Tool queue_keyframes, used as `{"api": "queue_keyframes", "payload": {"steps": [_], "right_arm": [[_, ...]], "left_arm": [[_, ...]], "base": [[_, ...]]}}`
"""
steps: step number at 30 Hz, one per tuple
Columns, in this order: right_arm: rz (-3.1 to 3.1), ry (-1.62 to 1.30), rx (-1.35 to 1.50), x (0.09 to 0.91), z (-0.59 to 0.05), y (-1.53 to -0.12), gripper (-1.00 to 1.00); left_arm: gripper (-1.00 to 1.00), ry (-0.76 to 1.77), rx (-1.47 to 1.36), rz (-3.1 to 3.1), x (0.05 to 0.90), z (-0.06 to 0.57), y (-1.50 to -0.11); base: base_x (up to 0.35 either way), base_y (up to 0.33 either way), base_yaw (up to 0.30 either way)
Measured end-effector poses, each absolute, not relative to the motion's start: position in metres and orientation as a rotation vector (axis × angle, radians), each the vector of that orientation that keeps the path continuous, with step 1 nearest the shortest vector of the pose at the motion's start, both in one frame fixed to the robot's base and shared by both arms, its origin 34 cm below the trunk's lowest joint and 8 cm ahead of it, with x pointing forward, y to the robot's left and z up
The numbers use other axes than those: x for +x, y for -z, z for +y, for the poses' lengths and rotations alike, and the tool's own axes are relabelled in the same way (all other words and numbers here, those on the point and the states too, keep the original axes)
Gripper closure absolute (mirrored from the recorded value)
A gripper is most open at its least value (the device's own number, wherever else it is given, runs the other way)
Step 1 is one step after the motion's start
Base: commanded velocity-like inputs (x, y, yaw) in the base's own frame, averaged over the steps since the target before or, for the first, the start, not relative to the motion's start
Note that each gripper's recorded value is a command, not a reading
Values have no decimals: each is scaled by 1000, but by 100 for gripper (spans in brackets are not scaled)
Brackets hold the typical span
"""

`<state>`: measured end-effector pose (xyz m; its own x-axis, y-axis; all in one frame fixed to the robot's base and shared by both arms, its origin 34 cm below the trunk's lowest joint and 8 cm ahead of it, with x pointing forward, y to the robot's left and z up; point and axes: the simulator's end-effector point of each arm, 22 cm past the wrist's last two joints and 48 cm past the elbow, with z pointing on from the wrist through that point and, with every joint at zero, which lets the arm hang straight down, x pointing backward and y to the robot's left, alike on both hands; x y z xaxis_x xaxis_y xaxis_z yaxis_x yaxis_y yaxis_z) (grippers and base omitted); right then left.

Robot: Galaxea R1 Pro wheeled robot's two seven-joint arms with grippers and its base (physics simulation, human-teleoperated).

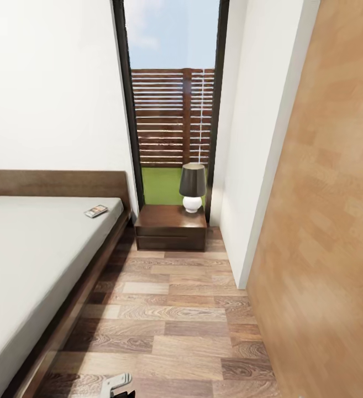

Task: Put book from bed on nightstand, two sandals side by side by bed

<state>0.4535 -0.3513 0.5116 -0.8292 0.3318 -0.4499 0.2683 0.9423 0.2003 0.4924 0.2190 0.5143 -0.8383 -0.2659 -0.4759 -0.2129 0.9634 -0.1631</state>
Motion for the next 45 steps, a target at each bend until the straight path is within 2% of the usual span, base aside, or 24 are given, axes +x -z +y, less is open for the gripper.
{"api": "queue_keyframes", "payload": {"steps": [26, 45], "right_arm": [[2579, -180, 424, 461, -351, -519, -100], [2577, -180, 424, 462, -351, -520, -100]], "left_arm": [[-100, 144, -336, 2576, 500, 219, -523], [-100, 144, -333, 2574, 500, 219, -524]], "base": [[3, 0, 0], [286, -21, 0]]}}
